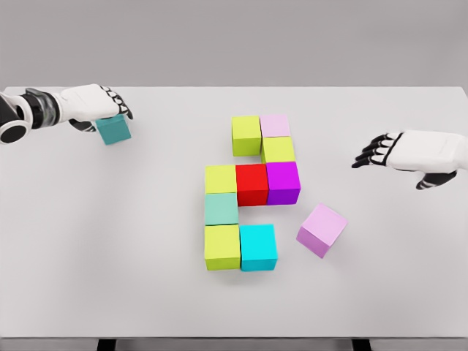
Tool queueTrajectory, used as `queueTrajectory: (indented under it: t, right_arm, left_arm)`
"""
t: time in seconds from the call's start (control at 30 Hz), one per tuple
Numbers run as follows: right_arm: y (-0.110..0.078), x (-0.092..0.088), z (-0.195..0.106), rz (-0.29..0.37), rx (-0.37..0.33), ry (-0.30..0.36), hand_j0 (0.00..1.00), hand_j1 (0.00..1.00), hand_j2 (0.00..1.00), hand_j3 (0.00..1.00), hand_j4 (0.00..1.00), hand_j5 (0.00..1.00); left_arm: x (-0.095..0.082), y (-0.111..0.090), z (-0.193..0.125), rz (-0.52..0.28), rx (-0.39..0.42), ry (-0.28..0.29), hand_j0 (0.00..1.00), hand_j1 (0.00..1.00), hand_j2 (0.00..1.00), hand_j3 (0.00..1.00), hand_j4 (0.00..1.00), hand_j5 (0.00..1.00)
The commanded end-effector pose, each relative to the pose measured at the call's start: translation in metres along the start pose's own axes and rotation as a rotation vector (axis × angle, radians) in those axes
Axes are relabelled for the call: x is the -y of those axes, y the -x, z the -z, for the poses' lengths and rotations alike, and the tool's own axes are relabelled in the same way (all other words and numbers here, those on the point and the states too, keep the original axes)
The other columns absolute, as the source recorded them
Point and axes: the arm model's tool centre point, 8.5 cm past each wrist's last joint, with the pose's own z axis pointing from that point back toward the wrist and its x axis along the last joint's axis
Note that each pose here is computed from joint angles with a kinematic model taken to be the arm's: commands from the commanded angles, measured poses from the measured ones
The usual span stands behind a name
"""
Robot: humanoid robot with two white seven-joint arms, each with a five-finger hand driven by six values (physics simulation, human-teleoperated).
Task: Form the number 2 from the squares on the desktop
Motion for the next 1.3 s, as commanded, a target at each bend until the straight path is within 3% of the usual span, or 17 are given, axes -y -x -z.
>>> queueTrajectory:
  t: [0.0, 0.17, 0.3, 0.63, 0.73, 1.17, 1.27]
  right_arm:
    - [0.0, -0.013, 0.004, -0.017, -0.007, -0.053, 1.0, 1.0, 1.0, 1.0, 1.0, 1.0]
    - [-0.029, -0.013, 0.01, -0.1, 0.061, -0.094, 1.0, 1.0, 1.0, 1.0, 1.0, 1.0]
    - [-0.034, -0.021, 0.018, -0.127, 0.077, -0.126, 1.0, 1.0, 1.0, 1.0, 1.0, 1.0]
    - [-0.045, -0.016, 0.033, -0.154, 0.114, -0.113, 1.0, 1.0, 1.0, 1.0, 1.0, 1.0]
    - [-0.059, -0.009, 0.036, -0.181, 0.151, -0.095, 1.0, 1.0, 1.0, 1.0, 1.0, 1.0]
    - [-0.071, -0.002, 0.044, -0.201, 0.189, -0.073, 1.0, 1.0, 1.0, 1.0, 1.0, 1.0]
    - [-0.075, -0.002, 0.045, -0.208, 0.2, -0.084, 1.0, 1.0, 1.0, 1.0, 1.0, 1.0]
  left_arm:
    - [0.0, 0.001, -0.001, -0.004, -0.003, -0.004, 0.81, 0.81, 0.81, 0.81, 0.81, 0.81]
    - [-0.002, 0.001, -0.001, -0.003, -0.002, -0.008, 0.78, 0.78, 0.78, 0.78, 0.78, 0.78]
    - [-0.003, 0.001, -0.001, -0.005, -0.003, -0.011, 0.77, 0.77, 0.77, 0.77, 0.77, 0.77]
    - [-0.008, -0.002, 0.0, 0.004, 0.007, -0.026, 0.77, 0.77, 0.77, 0.77, 0.77, 0.77]
    - [-0.011, -0.003, 0.0, -0.001, 0.013, -0.038, 0.77, 0.77, 0.77, 0.77, 0.77, 0.77]
    - [-0.019, -0.002, -0.006, 0.005, 0.02, -0.066, 0.78, 0.78, 0.78, 0.78, 0.78, 0.78]
    - [-0.019, -0.002, -0.006, 0.004, 0.02, -0.066, 0.9, 0.9, 0.9, 0.9, 0.9, 0.9]
